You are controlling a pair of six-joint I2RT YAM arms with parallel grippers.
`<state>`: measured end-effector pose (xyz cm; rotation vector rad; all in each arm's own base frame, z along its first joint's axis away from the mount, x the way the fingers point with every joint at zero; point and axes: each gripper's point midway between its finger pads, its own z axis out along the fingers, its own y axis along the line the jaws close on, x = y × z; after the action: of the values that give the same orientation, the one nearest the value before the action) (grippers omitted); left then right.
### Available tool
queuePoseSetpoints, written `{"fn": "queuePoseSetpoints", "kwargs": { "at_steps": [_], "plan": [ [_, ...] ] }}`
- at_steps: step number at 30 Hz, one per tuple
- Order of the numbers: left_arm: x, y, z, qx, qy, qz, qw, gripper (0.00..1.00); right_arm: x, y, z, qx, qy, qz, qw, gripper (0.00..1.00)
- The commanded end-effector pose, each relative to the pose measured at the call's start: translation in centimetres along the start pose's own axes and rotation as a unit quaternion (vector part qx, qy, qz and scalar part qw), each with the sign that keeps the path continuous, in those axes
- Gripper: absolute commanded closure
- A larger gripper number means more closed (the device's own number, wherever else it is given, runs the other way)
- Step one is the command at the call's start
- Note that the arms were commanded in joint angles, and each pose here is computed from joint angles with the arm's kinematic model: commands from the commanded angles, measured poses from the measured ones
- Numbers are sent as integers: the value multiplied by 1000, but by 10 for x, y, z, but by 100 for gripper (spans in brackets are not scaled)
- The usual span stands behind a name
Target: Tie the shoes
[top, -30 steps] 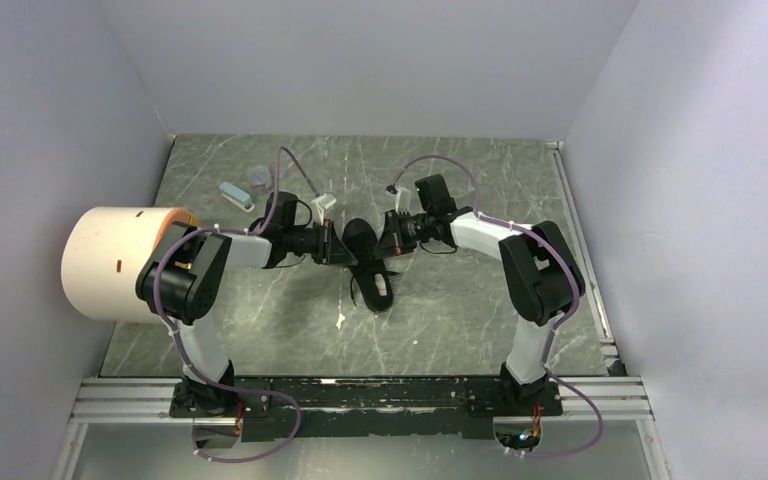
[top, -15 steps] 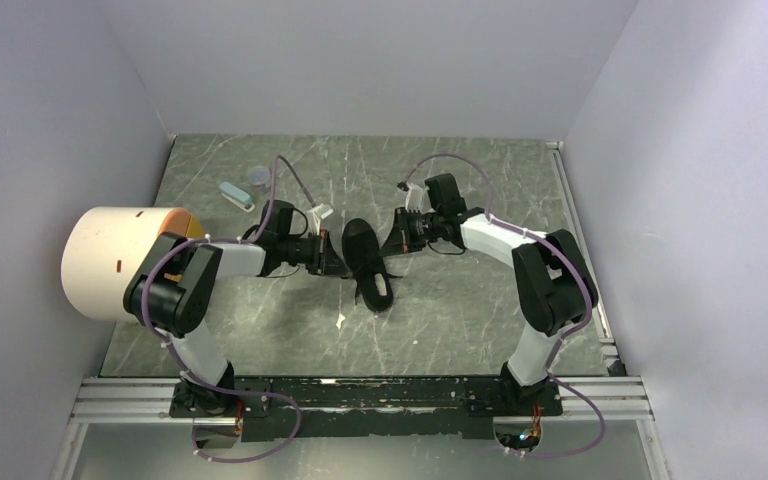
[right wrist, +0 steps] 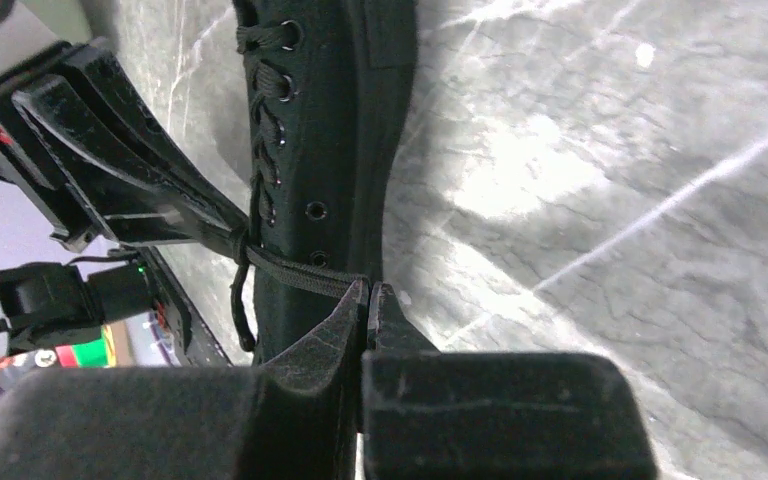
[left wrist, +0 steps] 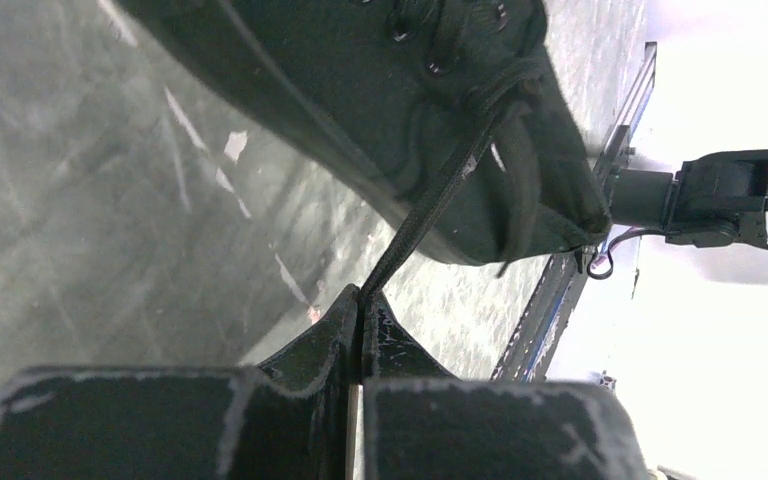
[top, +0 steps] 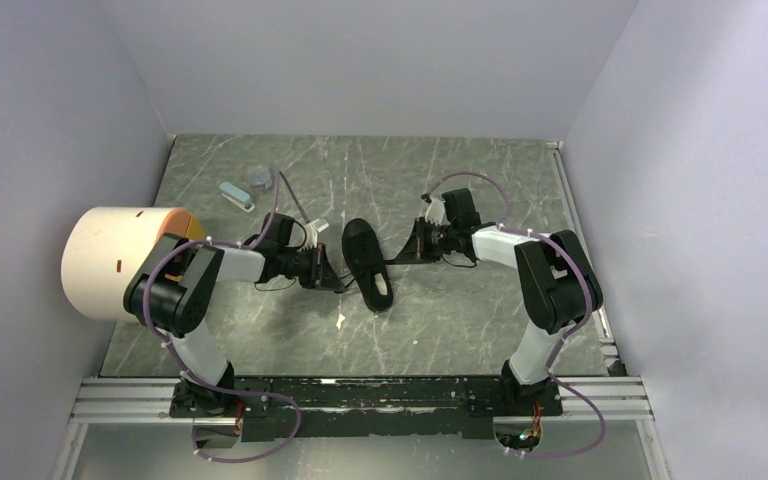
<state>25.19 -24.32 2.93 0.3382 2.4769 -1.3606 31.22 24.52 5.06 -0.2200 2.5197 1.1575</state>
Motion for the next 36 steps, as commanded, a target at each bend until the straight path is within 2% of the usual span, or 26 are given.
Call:
{"fn": "queuePoseSetpoints", "kwargs": {
  "at_steps": [1,17,26,30,36],
  "plan": [
    [21,13,-1,-29,16,-40,999,95,-19,-5,-13,-7,-51,22,998,100],
    [37,38,-8,-104,13,-74,992,95,-21,-32,-19,-6,-88,82,993,100],
    [44,52,-13,-145,13,-66,987,95,-15,-47,-22,-7,-95,108,990,100],
    [45,55,-14,-150,15,-62,987,95,-15,-48,-22,-5,-95,105,990,100],
    [22,49,-18,-162,1,-28,986,95,-22,-37,-25,-6,-87,69,994,100]
  ]
}}
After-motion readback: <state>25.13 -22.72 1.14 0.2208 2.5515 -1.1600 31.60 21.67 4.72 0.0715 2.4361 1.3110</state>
